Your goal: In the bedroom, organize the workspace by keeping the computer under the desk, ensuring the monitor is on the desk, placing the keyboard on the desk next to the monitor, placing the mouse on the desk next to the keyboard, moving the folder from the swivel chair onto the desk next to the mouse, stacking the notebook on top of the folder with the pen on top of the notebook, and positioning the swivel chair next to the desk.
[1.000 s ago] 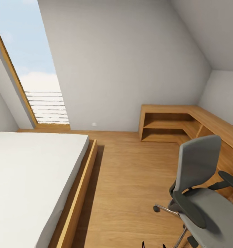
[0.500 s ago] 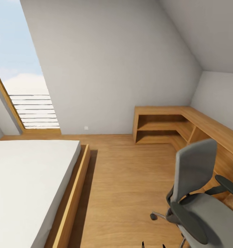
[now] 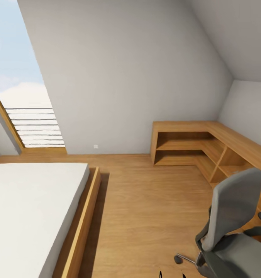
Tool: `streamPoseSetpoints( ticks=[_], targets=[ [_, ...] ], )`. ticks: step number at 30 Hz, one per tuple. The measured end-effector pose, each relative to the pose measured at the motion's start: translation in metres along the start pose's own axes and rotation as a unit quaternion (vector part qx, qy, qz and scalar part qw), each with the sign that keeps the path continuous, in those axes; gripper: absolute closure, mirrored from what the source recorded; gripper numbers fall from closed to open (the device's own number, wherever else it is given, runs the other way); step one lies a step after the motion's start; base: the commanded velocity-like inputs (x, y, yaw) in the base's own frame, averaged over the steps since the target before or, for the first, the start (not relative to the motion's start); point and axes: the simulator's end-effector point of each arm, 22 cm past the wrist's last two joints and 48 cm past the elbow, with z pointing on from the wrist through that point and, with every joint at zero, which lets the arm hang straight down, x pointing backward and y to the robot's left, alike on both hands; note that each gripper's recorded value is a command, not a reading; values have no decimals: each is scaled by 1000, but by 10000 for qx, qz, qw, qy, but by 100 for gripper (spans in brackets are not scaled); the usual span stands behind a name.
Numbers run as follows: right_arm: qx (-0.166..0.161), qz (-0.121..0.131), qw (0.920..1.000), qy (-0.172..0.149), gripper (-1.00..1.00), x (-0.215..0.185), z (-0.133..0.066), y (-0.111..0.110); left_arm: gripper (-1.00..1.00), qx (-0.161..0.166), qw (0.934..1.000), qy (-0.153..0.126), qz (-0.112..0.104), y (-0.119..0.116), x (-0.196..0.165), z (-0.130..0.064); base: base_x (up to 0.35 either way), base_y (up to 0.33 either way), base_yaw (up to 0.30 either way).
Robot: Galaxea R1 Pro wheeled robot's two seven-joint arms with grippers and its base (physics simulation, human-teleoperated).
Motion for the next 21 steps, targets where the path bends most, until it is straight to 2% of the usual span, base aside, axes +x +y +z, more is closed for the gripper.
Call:
streamPoseSetpoints(
  ticks=[9,21],
  targets=[
    [3,1,10000,2,-100,0,0,0,-100,1,10000,2,0,0,0,0,312,147,0],
    [3,1,10000,1,-100,0,0,0,-100,3,10000,12,7,0,1,0,325,16,0]
  ],
)
